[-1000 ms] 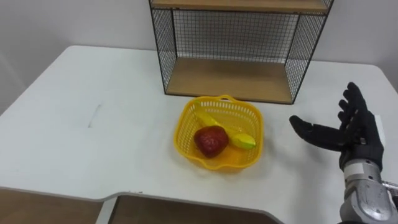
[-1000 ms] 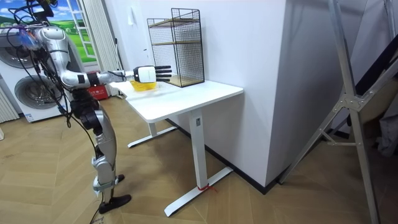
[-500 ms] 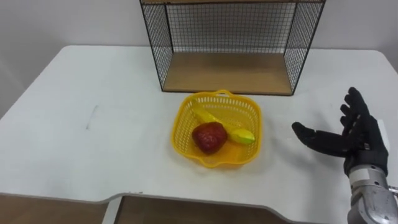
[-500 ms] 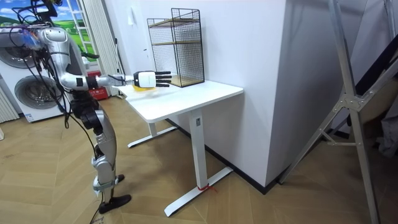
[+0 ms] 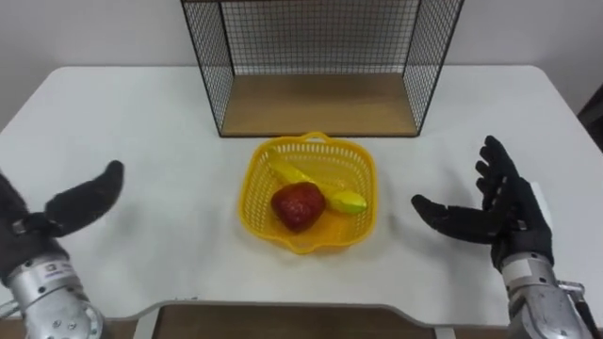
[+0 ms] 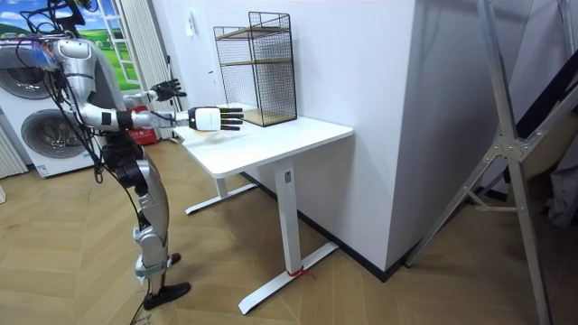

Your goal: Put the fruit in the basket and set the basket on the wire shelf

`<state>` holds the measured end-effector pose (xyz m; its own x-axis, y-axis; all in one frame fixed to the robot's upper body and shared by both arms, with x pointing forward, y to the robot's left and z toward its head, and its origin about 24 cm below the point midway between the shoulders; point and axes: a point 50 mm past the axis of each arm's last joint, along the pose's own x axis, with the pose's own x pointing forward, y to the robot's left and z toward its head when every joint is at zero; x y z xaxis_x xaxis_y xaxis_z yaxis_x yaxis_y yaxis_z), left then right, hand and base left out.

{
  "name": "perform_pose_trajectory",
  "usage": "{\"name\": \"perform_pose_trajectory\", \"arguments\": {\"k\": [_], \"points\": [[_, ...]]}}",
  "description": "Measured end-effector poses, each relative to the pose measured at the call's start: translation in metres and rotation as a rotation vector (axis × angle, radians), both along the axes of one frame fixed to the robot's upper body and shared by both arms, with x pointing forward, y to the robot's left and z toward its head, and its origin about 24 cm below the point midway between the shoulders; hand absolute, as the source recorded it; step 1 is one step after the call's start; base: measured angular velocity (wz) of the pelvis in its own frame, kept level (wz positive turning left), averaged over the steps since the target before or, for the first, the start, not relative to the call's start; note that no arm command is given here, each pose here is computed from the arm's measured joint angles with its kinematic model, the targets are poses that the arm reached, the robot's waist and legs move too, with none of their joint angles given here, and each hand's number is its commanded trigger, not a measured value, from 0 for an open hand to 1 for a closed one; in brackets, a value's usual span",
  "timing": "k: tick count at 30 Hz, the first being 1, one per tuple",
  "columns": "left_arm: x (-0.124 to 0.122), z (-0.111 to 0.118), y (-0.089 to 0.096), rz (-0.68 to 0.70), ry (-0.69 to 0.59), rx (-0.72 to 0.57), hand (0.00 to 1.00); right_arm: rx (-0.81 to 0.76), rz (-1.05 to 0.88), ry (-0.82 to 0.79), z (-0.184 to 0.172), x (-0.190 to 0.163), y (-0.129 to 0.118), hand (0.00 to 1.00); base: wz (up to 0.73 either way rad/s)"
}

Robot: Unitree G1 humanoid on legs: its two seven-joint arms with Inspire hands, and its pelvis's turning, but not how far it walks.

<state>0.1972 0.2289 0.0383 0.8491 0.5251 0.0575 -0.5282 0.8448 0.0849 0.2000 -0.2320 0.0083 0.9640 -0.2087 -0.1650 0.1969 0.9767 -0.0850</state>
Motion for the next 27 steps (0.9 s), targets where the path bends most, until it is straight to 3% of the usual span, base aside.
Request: {"name": "perform_pose_trajectory", "arguments": {"k": [8,17,27], "points": [[0.006,-0.010,-0.024,-0.216,0.026,-0.125,0.00,0.235,0.043,-0.035,-0.004,0.001,0.019,0.00,-0.09],[0.005,-0.026,-0.031,-0.342,0.077,-0.217,0.00,0.428,0.070,-0.089,-0.001,0.007,0.029,0.00,-0.05],[0.004,-0.035,-0.041,-0.412,0.107,-0.259,0.00,0.476,0.133,-0.099,-0.002,0.010,0.037,0.00,0.00]]}}
